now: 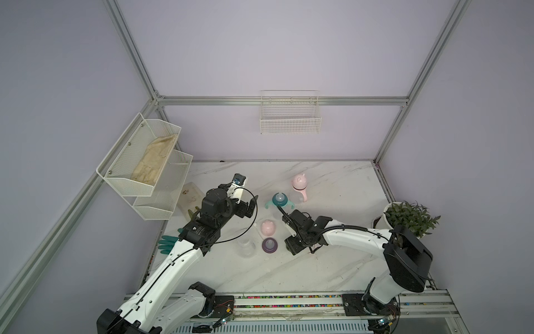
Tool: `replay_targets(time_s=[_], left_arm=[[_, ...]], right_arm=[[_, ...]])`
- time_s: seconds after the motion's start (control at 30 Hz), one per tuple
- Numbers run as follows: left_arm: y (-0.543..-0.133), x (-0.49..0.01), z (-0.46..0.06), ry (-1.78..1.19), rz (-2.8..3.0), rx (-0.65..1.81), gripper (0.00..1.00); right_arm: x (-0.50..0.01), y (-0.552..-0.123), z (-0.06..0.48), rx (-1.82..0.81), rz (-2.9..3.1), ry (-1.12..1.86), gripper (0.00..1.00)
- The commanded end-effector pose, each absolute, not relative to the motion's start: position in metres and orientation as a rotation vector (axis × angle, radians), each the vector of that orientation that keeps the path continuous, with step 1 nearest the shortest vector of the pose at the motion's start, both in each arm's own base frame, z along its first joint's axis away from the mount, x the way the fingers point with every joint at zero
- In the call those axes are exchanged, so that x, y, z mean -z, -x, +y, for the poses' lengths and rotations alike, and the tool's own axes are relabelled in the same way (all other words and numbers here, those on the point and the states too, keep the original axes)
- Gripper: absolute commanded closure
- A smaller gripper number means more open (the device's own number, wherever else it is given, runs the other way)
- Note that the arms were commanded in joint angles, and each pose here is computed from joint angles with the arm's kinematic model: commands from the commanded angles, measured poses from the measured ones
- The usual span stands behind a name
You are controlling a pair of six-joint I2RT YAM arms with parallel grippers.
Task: Assemble the baby bottles
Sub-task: Pick up the lid from the center of the board, then close the lid on the baby bottle.
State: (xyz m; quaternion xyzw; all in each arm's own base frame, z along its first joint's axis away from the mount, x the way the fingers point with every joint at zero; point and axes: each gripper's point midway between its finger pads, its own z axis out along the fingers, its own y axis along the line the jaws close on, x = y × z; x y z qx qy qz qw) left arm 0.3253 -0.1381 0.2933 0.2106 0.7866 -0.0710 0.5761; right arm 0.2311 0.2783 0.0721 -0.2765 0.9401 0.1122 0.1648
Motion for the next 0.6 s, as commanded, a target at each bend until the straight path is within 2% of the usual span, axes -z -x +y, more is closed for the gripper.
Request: replay_targets(time_s=[0.0, 0.1, 0.27, 0.57], left_arm=[[-0.324, -0.307, -0.137, -0.462, 1.81, 0.186, 0.0], [-0.325, -0.308, -0.138, -0.464, 1.81, 0.189, 0.0], [-0.325, -0.307, -0.14, -0.47, 1.81, 0.197, 0.0], [-0.319, -0.309, -0.135, -0.486, 1.802, 0.17, 0.0]], right_arm=[[-0.14, -0.23, 0.303, -0.523, 2.554, 0.805, 0.46], [-0.188, -0.236, 0.314, -0.569, 2.453, 0.847, 0.46], [-0.245, -0.272, 0.324, -0.45, 2.365, 0.879, 0.46], [-0.258, -0.365, 0.329, -0.28, 2.371, 0.845, 0.44]])
